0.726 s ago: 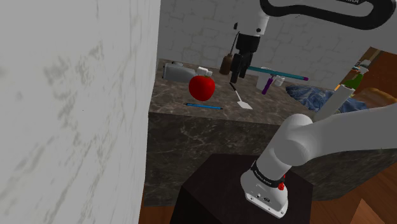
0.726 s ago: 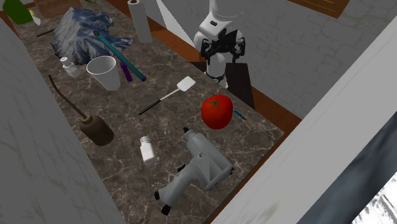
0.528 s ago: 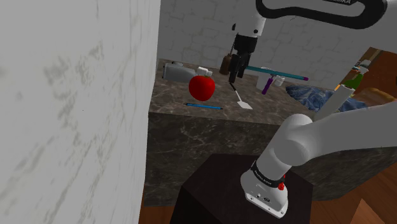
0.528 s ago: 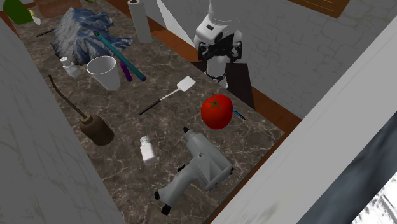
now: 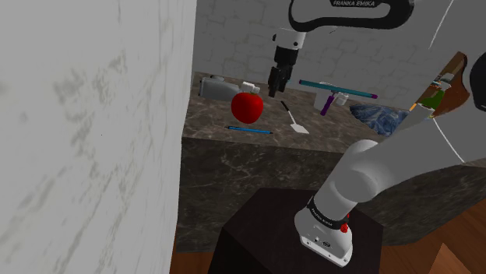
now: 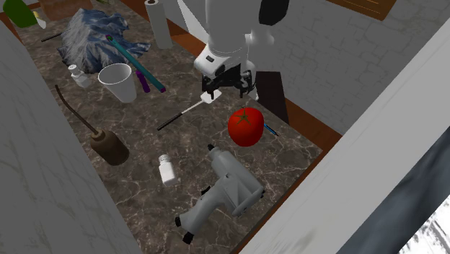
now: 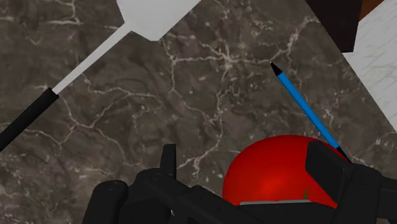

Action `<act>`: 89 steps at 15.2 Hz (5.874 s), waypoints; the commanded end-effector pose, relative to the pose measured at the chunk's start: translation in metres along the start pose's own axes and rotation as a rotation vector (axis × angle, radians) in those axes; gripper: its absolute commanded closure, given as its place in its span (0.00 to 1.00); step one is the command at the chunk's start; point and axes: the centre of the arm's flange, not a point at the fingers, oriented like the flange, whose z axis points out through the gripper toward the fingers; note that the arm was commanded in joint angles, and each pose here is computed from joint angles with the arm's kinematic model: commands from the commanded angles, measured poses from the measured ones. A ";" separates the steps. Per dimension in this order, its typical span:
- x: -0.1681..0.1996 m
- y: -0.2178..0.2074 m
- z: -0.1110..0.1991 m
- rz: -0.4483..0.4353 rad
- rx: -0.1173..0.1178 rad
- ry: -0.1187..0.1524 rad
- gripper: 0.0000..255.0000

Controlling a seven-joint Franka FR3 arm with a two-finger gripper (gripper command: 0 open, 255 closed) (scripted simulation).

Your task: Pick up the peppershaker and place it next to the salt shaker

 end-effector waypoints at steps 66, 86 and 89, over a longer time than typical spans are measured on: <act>0.189 0.189 -0.008 -0.043 -0.038 0.067 1.00; 0.110 0.246 -0.066 -0.043 -0.038 0.067 1.00; 0.080 0.271 -0.063 -0.043 -0.038 0.067 1.00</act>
